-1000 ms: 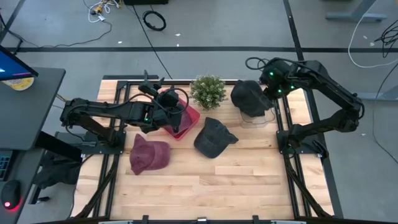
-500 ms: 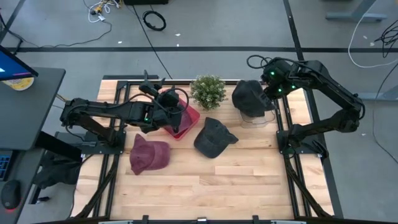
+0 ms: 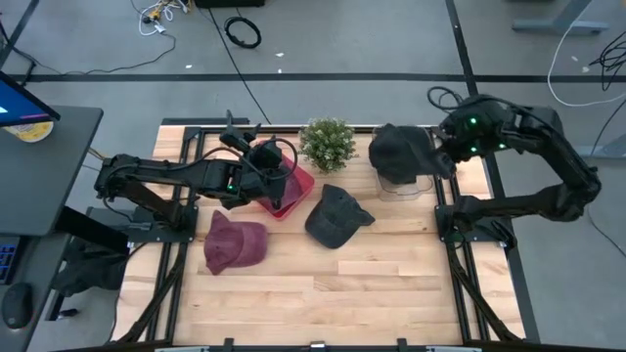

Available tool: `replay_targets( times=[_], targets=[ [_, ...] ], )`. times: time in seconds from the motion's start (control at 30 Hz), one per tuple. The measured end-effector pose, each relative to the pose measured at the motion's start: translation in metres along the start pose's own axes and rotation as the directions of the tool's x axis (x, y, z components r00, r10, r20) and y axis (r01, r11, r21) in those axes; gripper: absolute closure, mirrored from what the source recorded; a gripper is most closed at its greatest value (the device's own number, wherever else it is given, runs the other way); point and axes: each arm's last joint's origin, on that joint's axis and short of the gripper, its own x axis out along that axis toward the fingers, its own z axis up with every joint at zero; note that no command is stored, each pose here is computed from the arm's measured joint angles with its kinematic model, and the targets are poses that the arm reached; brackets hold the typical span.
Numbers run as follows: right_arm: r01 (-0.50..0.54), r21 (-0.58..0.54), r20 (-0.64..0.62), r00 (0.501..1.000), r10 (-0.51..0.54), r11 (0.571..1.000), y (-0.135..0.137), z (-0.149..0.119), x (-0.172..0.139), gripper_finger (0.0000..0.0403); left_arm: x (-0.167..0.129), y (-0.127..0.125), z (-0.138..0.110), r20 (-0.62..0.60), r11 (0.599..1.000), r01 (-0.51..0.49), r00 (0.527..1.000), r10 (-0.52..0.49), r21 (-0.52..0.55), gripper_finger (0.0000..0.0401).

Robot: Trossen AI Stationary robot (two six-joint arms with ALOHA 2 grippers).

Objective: Pick & Place hat
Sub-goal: Put the left black cap into the transparent bin

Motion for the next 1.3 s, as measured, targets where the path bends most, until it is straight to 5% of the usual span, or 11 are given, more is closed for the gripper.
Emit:
replay_targets(
  times=[0.2,0.53,1.3],
  targets=[
    [0.001,-0.038,-0.072,0.997,-0.004,0.999,-0.004,-0.017,0.017,0.0403,0.000,0.000,0.000,0.000,1.000,0.000,1.000,0.000,0.001,0.0170],
    [0.176,-0.096,-0.242,0.951,-0.195,0.980,-0.015,-0.003,0.068,0.0403,0.000,0.000,0.000,0.000,1.000,0.000,1.000,0.000,-0.001,0.0170],
    [0.107,-0.333,-0.423,0.871,-0.250,0.937,-0.032,0.052,0.165,0.0403,0.000,-0.002,0.000,-0.006,0.998,0.059,0.998,-0.059,-0.026,0.0170]
  ],
)
